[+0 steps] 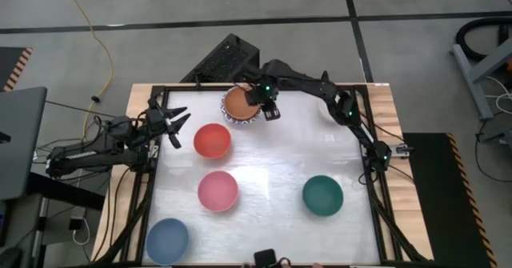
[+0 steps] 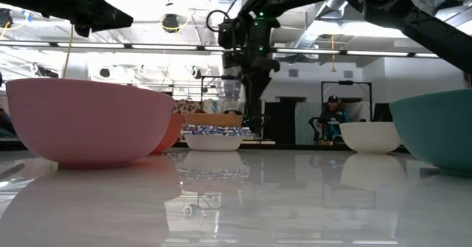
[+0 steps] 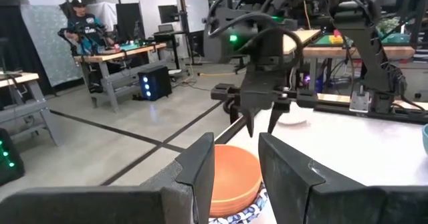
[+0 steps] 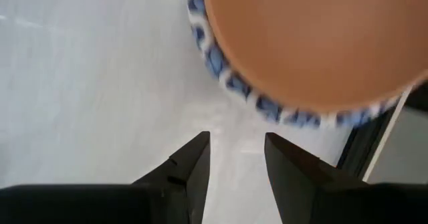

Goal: Nest bowls inside each other
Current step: Stack the blue bowl onto the stack of bowls

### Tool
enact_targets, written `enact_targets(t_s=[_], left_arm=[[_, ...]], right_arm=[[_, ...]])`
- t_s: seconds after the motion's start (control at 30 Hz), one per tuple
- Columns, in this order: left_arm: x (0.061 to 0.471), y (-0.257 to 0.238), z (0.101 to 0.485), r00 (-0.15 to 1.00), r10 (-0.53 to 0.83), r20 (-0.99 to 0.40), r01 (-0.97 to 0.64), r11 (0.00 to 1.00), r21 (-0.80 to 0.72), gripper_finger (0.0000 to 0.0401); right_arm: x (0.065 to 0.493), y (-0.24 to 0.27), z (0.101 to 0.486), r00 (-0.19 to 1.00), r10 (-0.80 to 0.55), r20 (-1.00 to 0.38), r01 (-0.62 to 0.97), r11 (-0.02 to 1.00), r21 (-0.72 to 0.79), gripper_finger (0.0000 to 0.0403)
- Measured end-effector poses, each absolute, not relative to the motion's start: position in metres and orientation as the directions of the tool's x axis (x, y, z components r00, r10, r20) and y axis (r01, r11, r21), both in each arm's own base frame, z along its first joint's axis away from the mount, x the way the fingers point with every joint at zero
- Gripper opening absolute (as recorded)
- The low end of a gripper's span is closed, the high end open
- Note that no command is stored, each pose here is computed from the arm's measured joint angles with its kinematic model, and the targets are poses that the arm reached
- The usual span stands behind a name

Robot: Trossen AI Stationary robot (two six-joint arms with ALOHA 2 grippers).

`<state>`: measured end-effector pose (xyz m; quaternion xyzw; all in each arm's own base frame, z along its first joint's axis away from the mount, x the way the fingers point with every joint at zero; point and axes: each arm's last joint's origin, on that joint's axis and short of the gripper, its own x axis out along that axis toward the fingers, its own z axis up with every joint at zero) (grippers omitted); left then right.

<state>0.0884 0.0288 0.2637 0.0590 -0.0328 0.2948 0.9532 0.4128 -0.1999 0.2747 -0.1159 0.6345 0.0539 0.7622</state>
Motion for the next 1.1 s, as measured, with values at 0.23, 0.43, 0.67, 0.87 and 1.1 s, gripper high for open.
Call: enact_targets(t_s=[0.23, 0.43, 0.67, 0.87, 1.1], left_arm=[[0.089, 0.027, 0.262, 0.857, 0.508, 0.082, -0.514, 0.852, 0.093, 0.0107], [0.091, 0.025, 0.251, 0.903, 0.430, -0.028, -0.429, 0.903, 0.038, 0.0107], [0.102, 0.018, 0.239, 0.976, 0.143, -0.164, -0.154, 0.987, -0.055, 0.0107], [0.120, 0.011, 0.244, 0.953, 0.004, -0.303, -0.047, 0.990, -0.135, 0.0107], [0.142, -0.006, 0.259, 0.807, -0.165, -0.568, 0.065, 0.979, -0.192, 0.0107]], right_arm=[[0.395, -0.207, 0.273, 0.124, 0.086, -0.988, -0.168, 0.984, 0.064, 0.0164], [0.389, -0.199, 0.288, 0.162, 0.148, -0.976, -0.166, 0.979, 0.121, 0.0164], [0.374, -0.168, 0.342, 0.311, 0.195, -0.930, -0.239, 0.963, 0.122, 0.0164], [0.354, -0.131, 0.389, 0.423, 0.242, -0.873, -0.335, 0.937, 0.097, 0.0164], [0.335, -0.095, 0.422, 0.486, 0.275, -0.830, -0.396, 0.915, 0.071, 0.0164]])
